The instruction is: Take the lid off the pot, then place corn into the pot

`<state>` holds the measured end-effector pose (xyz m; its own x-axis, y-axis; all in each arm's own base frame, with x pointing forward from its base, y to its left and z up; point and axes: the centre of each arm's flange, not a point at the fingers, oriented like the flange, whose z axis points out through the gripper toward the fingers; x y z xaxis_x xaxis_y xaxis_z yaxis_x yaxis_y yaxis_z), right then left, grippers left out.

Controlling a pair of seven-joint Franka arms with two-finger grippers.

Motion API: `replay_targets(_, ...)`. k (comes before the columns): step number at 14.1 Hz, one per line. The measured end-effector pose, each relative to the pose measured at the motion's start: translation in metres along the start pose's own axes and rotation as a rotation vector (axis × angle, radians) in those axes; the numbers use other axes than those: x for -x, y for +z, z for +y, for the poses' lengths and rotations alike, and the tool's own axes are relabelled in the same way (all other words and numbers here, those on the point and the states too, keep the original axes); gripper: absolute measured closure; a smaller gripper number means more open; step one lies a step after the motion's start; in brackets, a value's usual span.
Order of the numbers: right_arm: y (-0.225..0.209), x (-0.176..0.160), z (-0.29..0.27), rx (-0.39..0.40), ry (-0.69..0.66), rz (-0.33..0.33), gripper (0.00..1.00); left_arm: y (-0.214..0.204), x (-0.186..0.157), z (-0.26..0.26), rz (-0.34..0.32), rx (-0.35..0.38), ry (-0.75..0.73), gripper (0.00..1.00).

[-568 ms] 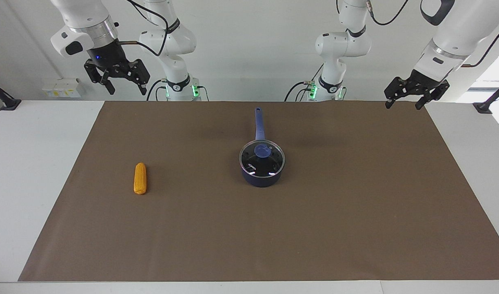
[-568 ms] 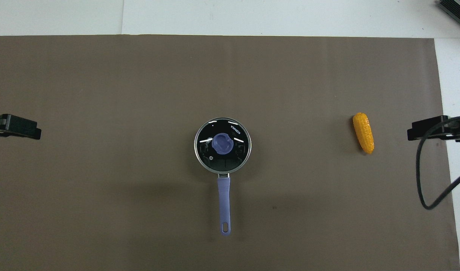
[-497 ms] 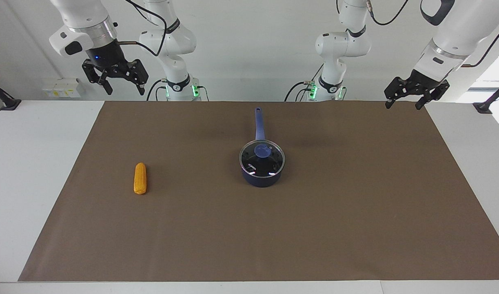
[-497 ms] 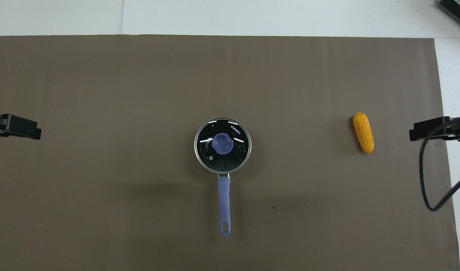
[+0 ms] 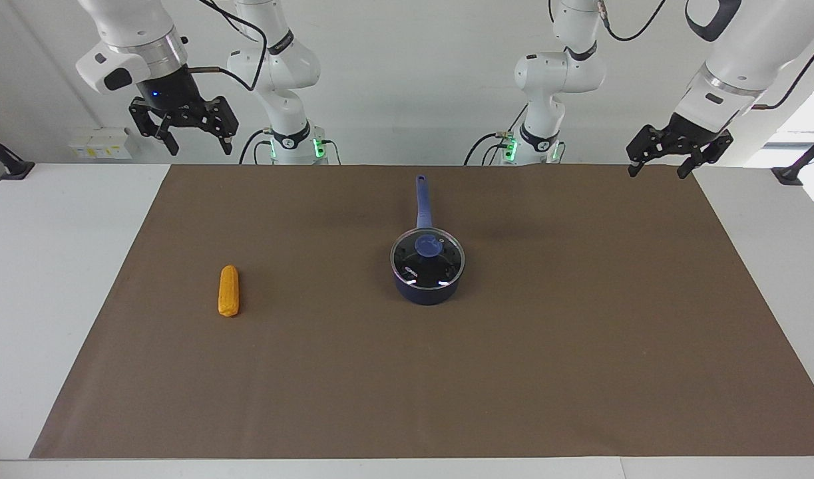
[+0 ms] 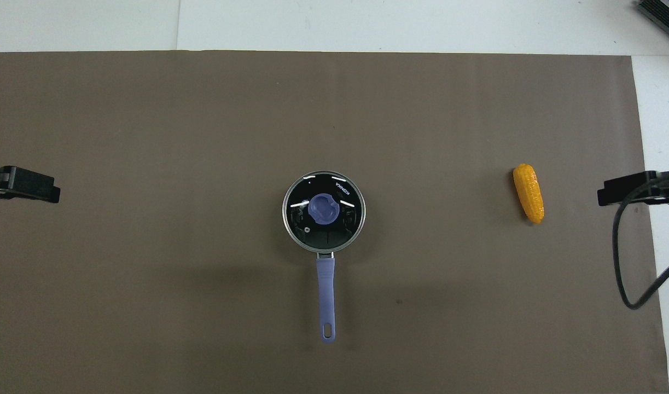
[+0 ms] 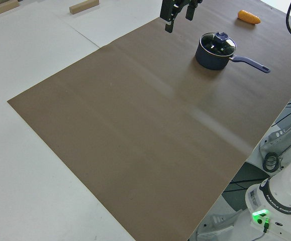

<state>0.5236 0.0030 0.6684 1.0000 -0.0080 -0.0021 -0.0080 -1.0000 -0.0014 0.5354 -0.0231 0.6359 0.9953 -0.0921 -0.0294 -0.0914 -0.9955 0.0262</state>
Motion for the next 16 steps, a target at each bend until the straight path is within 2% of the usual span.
replay_targets(9, 0.007, 0.007, 0.004, 0.000, 0.005, -0.022, 0.00, 0.003, -0.001, 0.023, -0.006, -0.001, 0.043, 0.00)
replay_targets(16, 0.097, -0.015, 0.023, 0.000, 0.036, -0.008, 0.00, 0.056, -0.013, 0.106, 0.000, -0.005, 0.179, 0.00)
